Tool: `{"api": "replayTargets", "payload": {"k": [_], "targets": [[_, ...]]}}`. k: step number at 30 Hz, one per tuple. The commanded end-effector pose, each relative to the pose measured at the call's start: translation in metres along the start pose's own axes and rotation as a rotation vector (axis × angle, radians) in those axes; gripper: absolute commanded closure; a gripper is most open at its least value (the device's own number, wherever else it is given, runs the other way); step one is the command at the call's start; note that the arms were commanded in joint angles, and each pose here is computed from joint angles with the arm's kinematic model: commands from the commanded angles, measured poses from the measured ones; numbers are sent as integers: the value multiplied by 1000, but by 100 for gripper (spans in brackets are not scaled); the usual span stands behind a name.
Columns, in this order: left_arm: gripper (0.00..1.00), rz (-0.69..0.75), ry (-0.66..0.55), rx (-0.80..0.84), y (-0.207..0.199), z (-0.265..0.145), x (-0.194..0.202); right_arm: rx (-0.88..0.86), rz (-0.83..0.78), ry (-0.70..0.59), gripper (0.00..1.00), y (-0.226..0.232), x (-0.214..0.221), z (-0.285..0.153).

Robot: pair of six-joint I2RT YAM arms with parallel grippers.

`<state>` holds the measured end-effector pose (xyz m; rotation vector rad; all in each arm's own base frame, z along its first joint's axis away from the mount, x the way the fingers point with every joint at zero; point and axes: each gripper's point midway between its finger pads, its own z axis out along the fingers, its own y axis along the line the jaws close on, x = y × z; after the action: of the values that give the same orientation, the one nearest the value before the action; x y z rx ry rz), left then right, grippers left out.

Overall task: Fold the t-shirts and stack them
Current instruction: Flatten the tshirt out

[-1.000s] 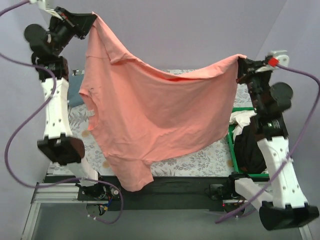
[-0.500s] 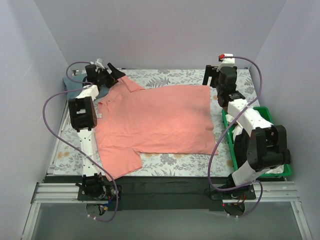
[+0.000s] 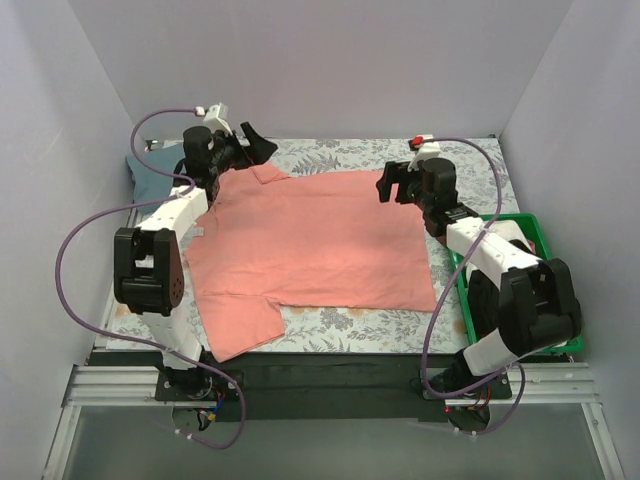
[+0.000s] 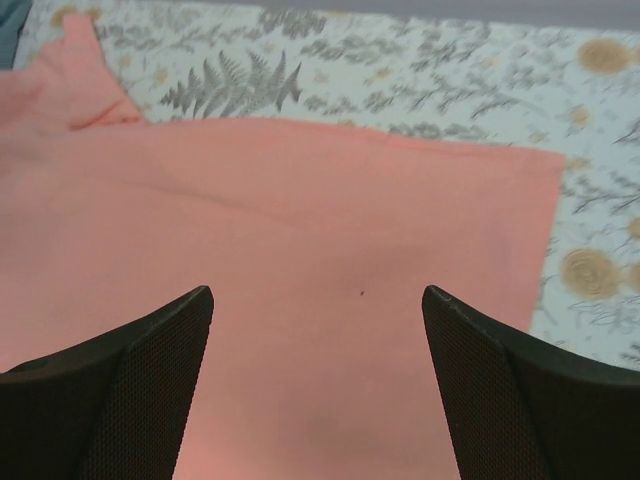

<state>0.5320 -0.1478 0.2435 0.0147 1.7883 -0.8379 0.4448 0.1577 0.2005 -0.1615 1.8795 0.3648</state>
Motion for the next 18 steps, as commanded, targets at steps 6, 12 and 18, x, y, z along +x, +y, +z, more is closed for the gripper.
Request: {"api": "replayTargets", "payload": {"k": [6, 12, 18], "targets": [[8, -68, 171, -369, 92, -34, 98, -192, 76, 143, 10, 39, 51, 18], [6, -44, 195, -515, 121, -44, 109, -181, 94, 239, 11, 34, 86, 38], [4, -89, 249, -564, 145, -47, 128, -66, 111, 369, 12, 9, 130, 49]]}}
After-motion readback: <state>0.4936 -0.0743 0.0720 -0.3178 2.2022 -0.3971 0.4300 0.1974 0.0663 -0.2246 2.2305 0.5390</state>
